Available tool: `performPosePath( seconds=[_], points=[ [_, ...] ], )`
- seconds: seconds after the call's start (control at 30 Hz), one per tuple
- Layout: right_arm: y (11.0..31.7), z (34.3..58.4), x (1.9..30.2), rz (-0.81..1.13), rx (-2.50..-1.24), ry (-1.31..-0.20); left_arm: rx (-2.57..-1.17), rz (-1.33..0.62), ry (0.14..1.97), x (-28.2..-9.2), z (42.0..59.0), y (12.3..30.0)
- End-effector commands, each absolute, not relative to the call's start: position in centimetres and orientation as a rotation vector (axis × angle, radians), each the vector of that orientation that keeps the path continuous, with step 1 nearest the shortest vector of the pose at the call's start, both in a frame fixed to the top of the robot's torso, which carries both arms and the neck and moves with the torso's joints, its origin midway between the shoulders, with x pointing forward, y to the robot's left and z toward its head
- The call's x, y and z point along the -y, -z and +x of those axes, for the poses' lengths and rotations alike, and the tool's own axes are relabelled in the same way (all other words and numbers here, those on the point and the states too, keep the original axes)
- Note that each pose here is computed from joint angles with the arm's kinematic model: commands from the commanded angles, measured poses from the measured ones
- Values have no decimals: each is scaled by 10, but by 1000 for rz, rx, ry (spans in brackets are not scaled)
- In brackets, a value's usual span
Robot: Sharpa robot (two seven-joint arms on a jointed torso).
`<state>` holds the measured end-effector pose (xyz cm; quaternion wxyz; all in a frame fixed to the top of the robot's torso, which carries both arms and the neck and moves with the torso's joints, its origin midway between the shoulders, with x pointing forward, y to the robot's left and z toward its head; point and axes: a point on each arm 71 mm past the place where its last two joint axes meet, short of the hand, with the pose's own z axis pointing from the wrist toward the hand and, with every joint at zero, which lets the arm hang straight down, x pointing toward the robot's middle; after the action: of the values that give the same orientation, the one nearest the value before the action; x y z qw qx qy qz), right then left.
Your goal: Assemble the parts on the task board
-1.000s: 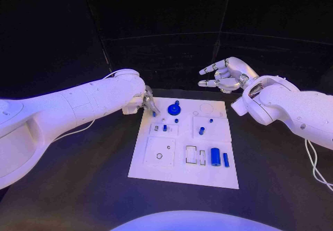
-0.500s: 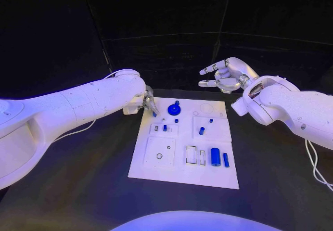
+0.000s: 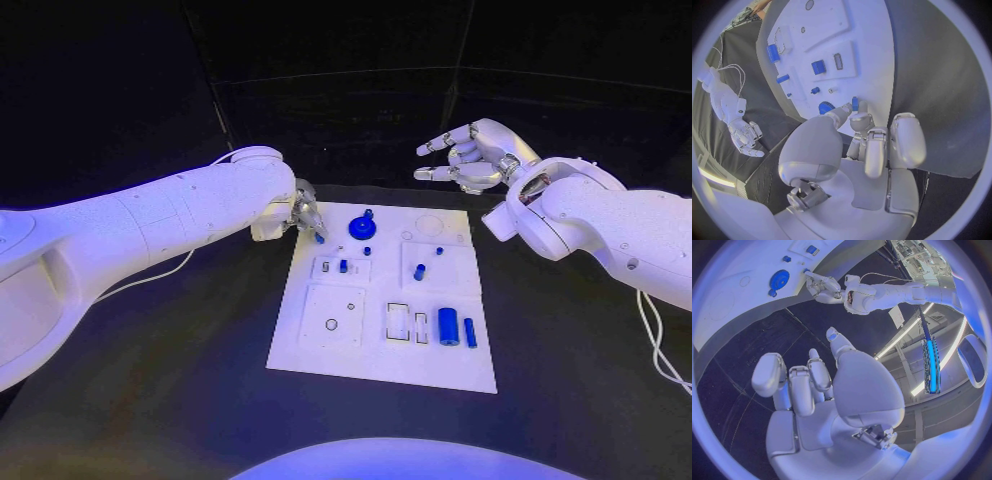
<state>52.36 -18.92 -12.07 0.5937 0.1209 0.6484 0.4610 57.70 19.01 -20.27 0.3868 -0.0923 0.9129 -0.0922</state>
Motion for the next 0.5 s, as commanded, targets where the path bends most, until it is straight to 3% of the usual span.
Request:
performPosePath(
  seconds=[0.03, 0.5],
  points=[
    [120, 524, 189, 277, -1513, -1078, -2305, -277, 294, -191, 575, 200],
    [121, 524, 191, 278, -1520, -1074, -2203, -361, 482, -199, 550, 190]
  ],
)
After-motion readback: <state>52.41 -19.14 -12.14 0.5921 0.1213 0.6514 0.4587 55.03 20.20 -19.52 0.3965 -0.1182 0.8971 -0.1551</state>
